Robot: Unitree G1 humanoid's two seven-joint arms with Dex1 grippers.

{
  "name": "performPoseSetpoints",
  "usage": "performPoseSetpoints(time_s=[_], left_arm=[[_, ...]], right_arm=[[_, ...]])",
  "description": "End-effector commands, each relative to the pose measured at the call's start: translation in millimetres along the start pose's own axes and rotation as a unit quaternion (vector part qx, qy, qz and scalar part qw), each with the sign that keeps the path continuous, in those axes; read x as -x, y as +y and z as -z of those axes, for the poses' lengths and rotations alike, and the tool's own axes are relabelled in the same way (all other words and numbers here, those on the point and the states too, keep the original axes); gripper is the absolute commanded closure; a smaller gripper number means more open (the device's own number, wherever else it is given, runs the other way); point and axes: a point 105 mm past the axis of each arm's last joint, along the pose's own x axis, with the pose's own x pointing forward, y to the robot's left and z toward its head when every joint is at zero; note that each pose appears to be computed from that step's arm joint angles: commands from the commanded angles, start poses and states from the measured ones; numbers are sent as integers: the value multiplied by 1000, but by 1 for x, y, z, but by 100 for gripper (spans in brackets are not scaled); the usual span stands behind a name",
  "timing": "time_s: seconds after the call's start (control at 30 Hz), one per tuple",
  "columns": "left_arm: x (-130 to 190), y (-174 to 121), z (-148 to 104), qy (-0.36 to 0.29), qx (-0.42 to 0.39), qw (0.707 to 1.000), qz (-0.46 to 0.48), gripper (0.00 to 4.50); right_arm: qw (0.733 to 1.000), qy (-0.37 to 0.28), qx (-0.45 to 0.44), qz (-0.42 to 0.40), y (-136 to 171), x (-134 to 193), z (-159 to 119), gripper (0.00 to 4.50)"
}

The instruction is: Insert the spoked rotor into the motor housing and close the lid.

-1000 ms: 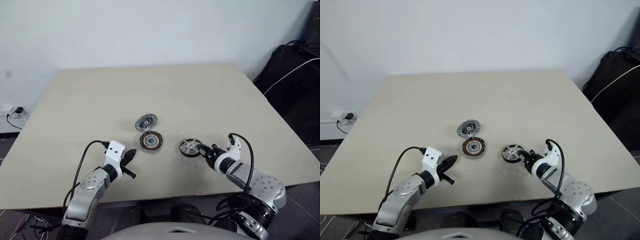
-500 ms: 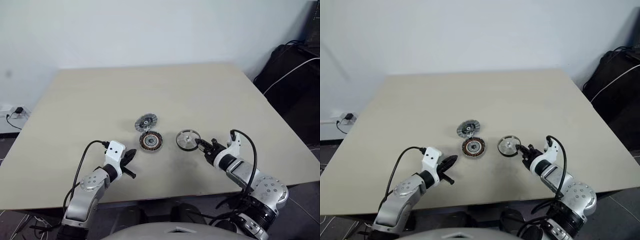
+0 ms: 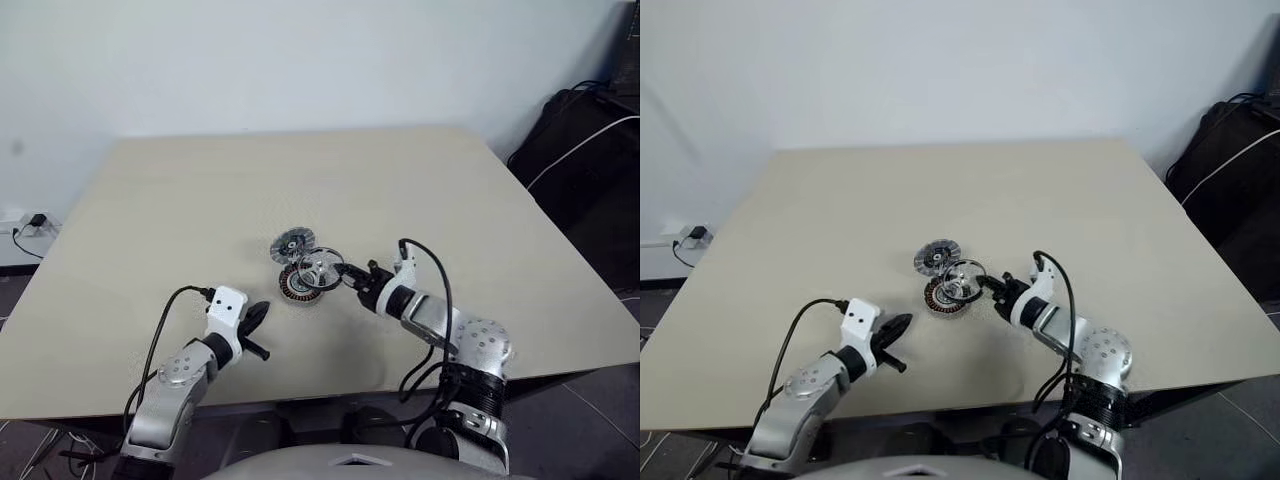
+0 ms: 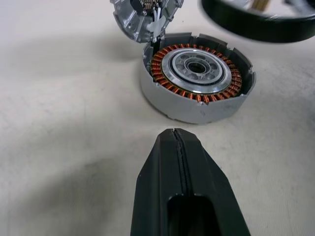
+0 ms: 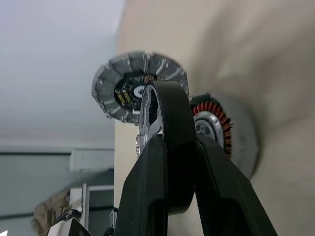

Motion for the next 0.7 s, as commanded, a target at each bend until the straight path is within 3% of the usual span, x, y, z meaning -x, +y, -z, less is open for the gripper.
performPoseSetpoints(time_s=[0.03, 0.7], left_arm=[[4, 2, -18, -32, -12, 999, -7, 450], [8, 2, -17, -28, -10, 1000, -8, 450]], right_arm=[[999, 21, -6, -38, 15, -21, 17, 410], [999, 29, 7, -28, 5, -41, 18, 410]])
